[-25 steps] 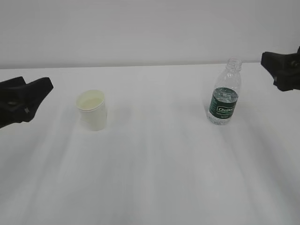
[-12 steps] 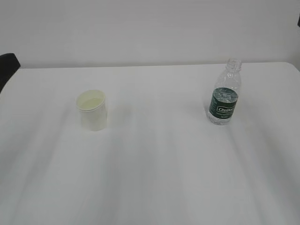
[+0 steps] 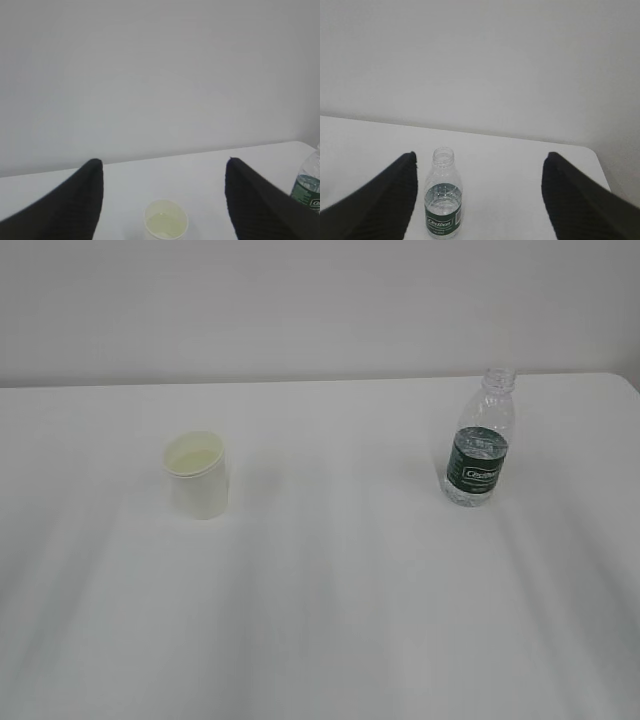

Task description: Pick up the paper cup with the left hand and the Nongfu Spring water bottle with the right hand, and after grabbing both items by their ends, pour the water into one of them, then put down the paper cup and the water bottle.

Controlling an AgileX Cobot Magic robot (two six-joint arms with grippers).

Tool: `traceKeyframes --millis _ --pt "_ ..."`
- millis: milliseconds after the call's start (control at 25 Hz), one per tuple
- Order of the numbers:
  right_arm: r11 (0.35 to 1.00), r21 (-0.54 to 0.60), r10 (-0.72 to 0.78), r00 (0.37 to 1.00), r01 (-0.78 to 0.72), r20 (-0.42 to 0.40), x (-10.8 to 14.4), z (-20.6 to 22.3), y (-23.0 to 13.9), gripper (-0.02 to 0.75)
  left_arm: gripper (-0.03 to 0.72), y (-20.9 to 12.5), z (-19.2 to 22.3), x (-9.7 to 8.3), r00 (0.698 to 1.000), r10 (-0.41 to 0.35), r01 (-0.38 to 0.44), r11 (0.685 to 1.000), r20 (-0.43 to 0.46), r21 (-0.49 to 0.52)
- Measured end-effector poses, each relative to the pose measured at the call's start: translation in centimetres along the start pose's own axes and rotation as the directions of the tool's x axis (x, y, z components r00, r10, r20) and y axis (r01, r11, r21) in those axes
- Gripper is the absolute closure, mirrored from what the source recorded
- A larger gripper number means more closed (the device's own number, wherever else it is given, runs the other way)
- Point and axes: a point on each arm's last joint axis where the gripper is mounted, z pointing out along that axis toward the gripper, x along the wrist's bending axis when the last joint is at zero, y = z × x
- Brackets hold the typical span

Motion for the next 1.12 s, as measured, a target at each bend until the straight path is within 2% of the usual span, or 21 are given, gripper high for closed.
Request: traceKeyframes --millis 240,440,720,920,1120 --pt "0.999 -0.032 0.002 1.000 -0.002 0.012 -0.2 -1.8 0.5 0.148 0.149 1.1 -1.7 -0.3 1.000 0.000 0.000 0.999 -0.008 -0.039" --pt "1.000 -0.008 0.004 1.000 -0.004 0.025 -0.3 -3.0 0.4 0.148 0.152 1.5 -2.8 -0.5 1.000 0.023 -0.023 0.999 -0.010 -0.043" --pt "1.000 0.008 0.009 0.999 -0.009 0.039 -0.5 -4.4 0.2 0.148 0.158 2.0 -4.6 -0.4 0.996 0.048 -0.050 0.998 -0.070 -0.026" --pt "1.000 -0.007 0.008 0.999 -0.008 0.041 -0.5 -4.9 0.4 0.148 0.167 5.2 -5.9 -0.3 0.985 0.055 -0.061 0.998 -0.161 -0.033" --pt "1.000 -0.003 0.007 0.999 -0.007 0.041 -0.5 -4.9 0.3 0.148 0.170 8.2 -6.7 -0.5 0.978 0.049 -0.065 0.995 -0.202 -0.071"
